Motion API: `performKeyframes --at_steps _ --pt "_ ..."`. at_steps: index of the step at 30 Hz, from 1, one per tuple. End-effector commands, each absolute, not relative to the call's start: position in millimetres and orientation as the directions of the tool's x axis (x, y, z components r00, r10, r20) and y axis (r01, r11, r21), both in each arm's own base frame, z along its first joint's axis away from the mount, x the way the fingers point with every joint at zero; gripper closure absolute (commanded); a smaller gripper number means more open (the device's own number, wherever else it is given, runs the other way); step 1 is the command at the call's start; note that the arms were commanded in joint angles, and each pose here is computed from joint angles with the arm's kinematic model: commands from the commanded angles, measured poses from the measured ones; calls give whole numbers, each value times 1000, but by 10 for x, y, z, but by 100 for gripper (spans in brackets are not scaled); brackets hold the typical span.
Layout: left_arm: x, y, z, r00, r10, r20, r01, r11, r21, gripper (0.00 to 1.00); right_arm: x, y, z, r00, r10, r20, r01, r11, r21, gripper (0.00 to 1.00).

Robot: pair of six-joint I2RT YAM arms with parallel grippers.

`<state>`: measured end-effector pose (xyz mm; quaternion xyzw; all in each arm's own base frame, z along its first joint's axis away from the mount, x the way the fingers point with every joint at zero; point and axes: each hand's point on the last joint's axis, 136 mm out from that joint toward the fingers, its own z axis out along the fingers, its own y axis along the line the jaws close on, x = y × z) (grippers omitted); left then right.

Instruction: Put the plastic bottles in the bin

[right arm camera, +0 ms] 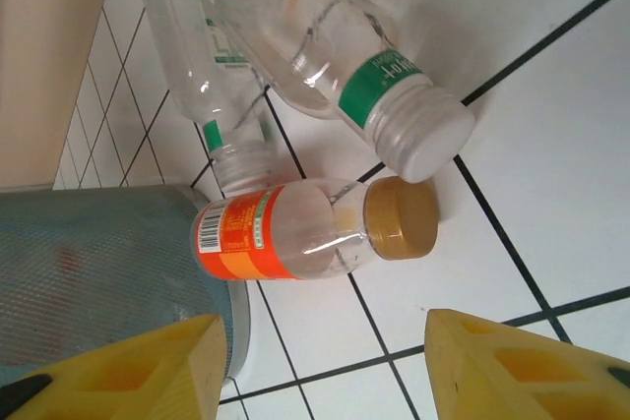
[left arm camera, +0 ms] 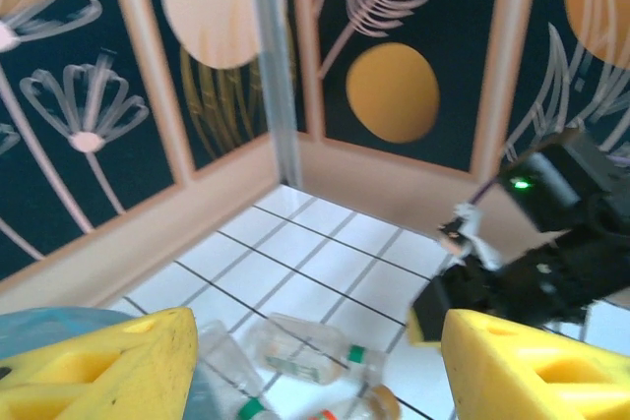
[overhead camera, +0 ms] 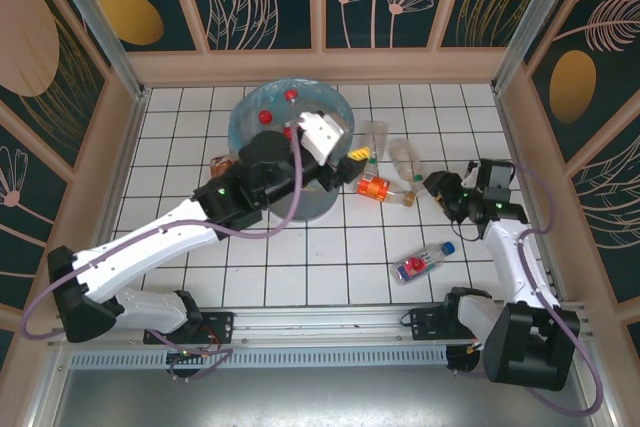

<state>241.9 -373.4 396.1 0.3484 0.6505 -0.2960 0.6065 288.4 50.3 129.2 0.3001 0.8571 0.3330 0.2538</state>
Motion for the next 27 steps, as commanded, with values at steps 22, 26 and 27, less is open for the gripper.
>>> performKeyframes --at_steps 22,26,27 --pt "2317 -3909 3951 -28 45 -999 823 568 3 31 3218 510 688 -576 816 -43 414 336 846 33" --pt "2310 -3911 3940 -36 43 -998 825 565 -6 31 3256 513 643 -565 825 -24 411 306 859 33" --pt "2310 -3910 3938 -37 43 -998 825 566 -7 31 3261 510 628 -560 828 -20 413 301 860 34"
